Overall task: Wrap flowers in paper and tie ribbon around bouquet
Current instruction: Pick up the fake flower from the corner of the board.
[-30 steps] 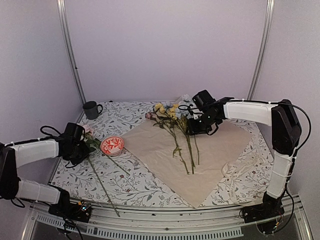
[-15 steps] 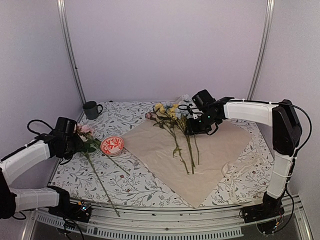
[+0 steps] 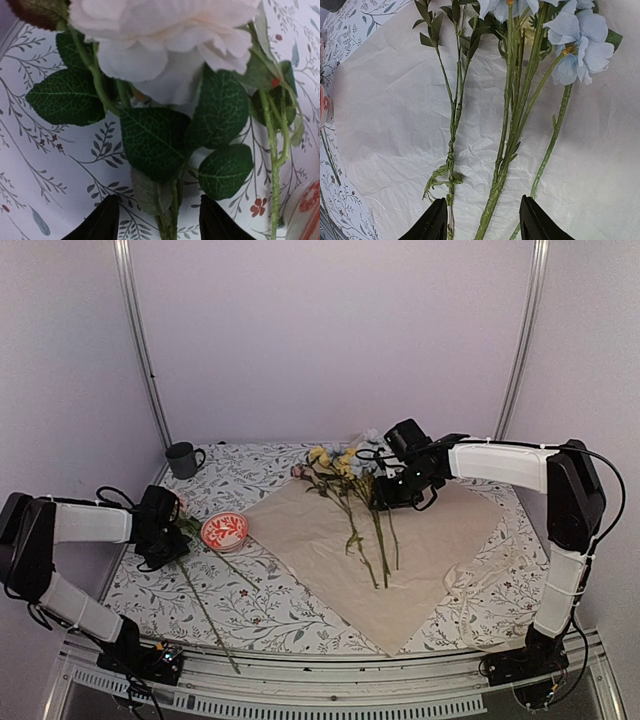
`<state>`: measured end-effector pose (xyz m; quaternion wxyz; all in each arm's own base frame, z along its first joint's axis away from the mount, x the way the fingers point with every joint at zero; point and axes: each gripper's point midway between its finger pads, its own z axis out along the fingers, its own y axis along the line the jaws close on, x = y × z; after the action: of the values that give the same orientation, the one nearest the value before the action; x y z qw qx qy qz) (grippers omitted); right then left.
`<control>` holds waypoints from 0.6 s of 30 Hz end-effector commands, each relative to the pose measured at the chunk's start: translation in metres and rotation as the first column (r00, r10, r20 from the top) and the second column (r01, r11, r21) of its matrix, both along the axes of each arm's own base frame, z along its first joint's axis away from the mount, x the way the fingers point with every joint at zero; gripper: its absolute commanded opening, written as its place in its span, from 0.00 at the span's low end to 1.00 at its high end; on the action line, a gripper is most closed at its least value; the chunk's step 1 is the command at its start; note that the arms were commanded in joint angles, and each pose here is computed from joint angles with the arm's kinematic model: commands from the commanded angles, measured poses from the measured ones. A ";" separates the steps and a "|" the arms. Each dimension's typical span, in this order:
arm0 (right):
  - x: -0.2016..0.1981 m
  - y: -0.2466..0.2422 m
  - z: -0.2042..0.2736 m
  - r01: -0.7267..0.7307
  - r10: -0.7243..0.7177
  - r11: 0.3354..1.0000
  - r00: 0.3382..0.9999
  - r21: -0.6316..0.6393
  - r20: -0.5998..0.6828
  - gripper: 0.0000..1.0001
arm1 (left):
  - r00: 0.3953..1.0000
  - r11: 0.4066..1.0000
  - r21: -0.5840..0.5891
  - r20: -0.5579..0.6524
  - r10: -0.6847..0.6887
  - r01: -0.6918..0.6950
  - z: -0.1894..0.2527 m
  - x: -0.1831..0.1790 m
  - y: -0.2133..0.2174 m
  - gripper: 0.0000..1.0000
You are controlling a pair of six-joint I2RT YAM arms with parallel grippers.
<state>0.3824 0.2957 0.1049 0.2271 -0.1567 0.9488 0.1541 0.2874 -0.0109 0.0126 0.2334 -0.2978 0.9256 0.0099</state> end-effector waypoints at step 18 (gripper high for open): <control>-0.004 0.001 0.018 -0.018 0.018 1.000 0.999 0.016 0.034 0.53 | 0.903 0.959 0.039 0.349 0.251 -0.281 0.110 -0.029 0.047 0.07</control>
<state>0.3818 0.2951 0.1053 0.2281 -0.1584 0.9485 0.1525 0.2666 0.0084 0.0769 0.3389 -0.3658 0.8667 -0.0164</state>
